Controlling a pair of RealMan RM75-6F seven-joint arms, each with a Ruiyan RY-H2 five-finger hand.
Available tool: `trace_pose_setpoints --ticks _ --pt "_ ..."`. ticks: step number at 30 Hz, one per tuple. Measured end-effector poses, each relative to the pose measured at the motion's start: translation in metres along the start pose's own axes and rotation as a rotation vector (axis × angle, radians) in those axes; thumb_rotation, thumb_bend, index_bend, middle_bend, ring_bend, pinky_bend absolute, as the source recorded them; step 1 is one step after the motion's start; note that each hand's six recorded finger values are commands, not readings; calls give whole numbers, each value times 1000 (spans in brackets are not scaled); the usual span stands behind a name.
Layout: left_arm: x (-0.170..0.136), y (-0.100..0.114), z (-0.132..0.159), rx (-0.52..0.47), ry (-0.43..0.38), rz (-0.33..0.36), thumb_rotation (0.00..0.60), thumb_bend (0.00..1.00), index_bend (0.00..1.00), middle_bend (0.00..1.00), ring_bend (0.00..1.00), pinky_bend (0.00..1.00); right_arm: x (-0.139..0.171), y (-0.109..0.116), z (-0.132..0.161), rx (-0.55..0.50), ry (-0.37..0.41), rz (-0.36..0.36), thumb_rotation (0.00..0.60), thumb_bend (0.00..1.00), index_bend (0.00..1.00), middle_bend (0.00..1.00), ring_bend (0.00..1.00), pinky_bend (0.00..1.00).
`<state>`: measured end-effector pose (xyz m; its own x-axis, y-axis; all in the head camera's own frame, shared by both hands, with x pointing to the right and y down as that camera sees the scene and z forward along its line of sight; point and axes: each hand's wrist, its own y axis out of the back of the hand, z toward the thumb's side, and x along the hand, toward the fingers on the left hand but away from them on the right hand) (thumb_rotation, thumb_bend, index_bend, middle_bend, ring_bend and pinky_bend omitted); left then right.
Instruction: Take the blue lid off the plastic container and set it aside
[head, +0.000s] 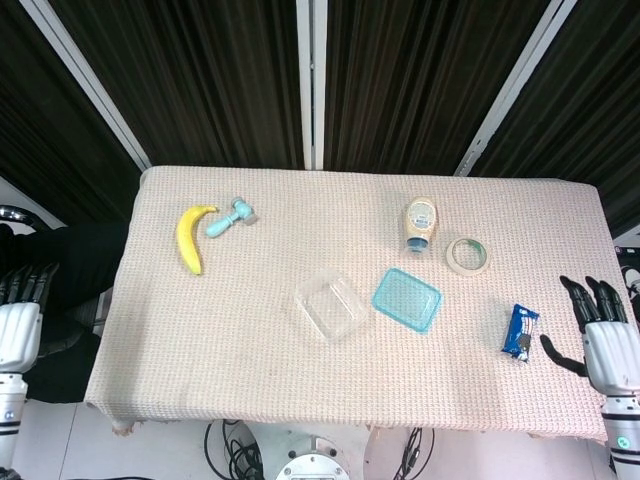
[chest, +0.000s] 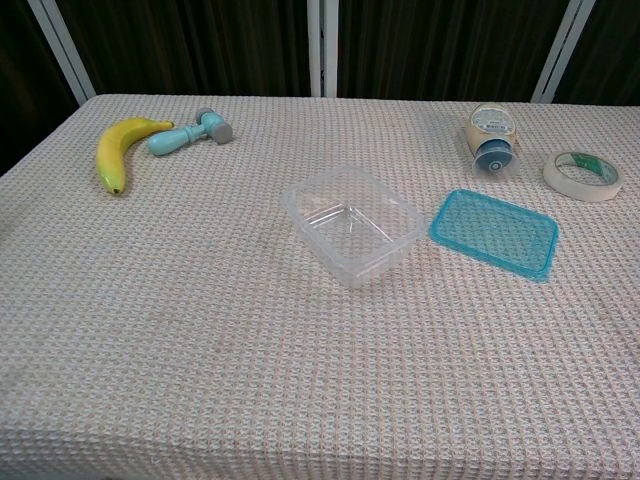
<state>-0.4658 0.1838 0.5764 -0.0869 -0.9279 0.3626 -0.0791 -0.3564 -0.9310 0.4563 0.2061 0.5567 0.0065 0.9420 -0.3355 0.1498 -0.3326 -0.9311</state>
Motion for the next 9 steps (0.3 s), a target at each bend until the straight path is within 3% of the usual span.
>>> trace_pose_setpoints --ticks 9 --pt "-42 -13 3 -37 38 7 600 0 73 84 0 7 23 -15 -12 -74 -46 88 600 237 0 70 0 0"
